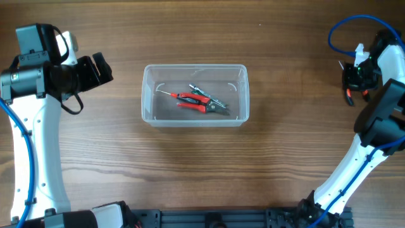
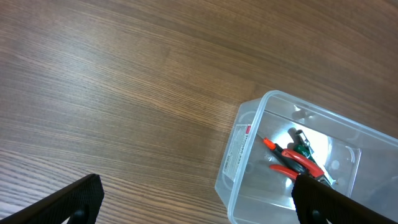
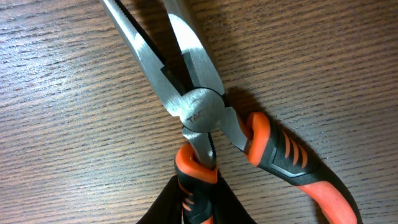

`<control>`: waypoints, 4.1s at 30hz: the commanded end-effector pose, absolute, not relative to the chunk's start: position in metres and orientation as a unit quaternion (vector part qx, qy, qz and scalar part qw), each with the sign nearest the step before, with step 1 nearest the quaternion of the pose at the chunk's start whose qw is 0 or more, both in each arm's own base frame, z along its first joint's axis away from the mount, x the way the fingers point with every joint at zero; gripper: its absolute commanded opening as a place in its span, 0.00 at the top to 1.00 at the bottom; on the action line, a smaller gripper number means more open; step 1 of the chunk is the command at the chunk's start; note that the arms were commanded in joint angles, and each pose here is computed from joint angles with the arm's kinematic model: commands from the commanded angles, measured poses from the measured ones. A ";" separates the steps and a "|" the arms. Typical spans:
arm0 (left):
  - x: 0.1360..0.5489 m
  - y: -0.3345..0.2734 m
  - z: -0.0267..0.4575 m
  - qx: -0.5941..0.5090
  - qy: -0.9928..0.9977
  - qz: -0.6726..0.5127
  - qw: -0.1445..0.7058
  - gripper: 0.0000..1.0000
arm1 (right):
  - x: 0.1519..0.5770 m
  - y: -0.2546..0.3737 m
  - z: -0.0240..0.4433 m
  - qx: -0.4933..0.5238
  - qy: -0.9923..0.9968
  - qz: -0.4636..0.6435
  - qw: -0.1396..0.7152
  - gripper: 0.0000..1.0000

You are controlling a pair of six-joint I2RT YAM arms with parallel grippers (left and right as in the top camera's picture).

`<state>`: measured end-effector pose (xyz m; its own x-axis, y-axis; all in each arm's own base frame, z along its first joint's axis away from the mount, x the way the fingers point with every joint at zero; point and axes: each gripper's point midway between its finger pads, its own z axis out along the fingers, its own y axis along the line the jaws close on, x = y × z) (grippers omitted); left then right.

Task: Pack container

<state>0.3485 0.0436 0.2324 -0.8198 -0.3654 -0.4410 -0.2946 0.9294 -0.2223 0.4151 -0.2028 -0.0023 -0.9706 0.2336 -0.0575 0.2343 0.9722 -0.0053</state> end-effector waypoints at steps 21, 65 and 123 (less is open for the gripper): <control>0.350 0.040 0.231 -0.174 0.951 -0.083 0.242 0.00 | 0.455 -0.131 0.138 0.004 0.983 -0.019 0.182 0.96; 0.328 0.095 0.227 -0.222 0.946 -0.065 0.229 0.00 | 0.365 0.286 0.043 -0.537 0.838 0.082 0.061 0.95; 0.344 -0.025 0.314 0.059 0.860 -0.016 0.507 0.00 | 0.394 -0.050 0.320 -0.077 0.843 -0.057 0.529 0.00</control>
<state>0.3818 -0.0296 0.3308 -0.4928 0.0597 -0.8681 0.1259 0.9920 -0.0032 0.4261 -0.0653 0.3701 -0.3715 -0.1846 -0.9099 -0.0096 0.9807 -0.1950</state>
